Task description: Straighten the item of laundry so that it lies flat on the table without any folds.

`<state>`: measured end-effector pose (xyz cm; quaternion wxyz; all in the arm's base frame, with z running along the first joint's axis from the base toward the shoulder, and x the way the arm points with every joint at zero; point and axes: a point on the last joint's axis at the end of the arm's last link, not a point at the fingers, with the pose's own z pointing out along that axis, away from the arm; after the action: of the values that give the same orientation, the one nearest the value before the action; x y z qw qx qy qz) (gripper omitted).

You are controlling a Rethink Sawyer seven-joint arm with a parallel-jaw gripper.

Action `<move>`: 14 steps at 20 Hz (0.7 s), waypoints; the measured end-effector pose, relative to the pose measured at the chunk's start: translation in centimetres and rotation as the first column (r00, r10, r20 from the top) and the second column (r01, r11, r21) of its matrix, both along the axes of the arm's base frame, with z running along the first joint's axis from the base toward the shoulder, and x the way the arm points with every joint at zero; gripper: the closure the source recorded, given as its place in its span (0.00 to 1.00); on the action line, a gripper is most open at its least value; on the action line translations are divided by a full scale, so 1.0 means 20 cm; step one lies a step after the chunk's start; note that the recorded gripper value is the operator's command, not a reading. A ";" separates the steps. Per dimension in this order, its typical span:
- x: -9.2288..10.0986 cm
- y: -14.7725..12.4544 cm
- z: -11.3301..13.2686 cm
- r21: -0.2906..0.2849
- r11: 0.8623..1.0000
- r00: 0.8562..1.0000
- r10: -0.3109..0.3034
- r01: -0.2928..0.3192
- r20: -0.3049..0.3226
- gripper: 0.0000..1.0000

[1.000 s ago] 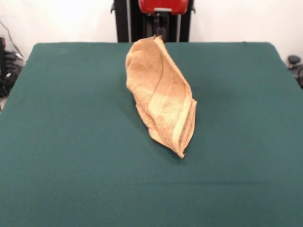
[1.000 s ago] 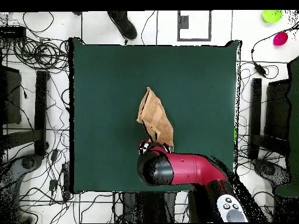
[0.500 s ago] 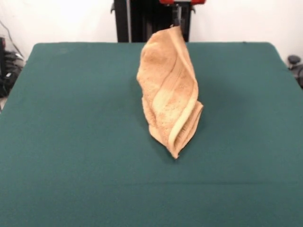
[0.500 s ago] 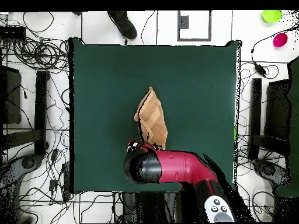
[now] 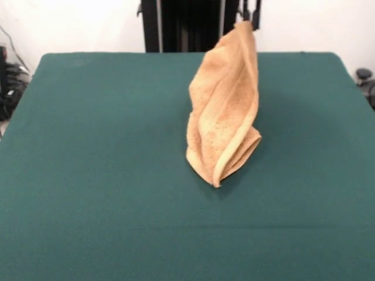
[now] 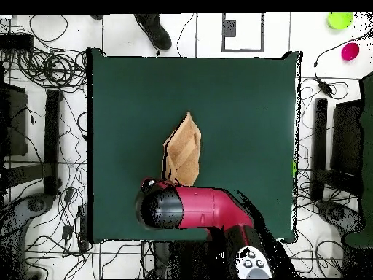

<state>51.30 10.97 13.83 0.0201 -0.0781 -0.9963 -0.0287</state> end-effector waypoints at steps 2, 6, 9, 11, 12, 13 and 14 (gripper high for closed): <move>-0.01 0.05 0.02 0.005 1.000 1.000 0.004 -0.004 -0.019 1.00; -0.03 0.13 0.06 0.011 1.000 0.998 0.017 -0.016 -0.063 1.00; -0.04 0.17 0.08 0.015 1.000 0.996 0.024 -0.023 -0.091 1.00; -0.04 0.21 0.11 0.017 0.999 0.993 0.033 -0.031 -0.110 1.00; -0.03 0.22 0.12 0.017 0.999 0.993 0.035 -0.033 -0.113 1.00; -0.03 0.22 0.13 0.017 0.999 0.993 0.036 -0.034 -0.116 1.00; -0.02 0.24 0.15 0.020 0.999 0.992 0.037 -0.034 -0.125 1.00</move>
<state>50.86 15.79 16.83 0.0837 -0.0619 -0.9940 -0.0322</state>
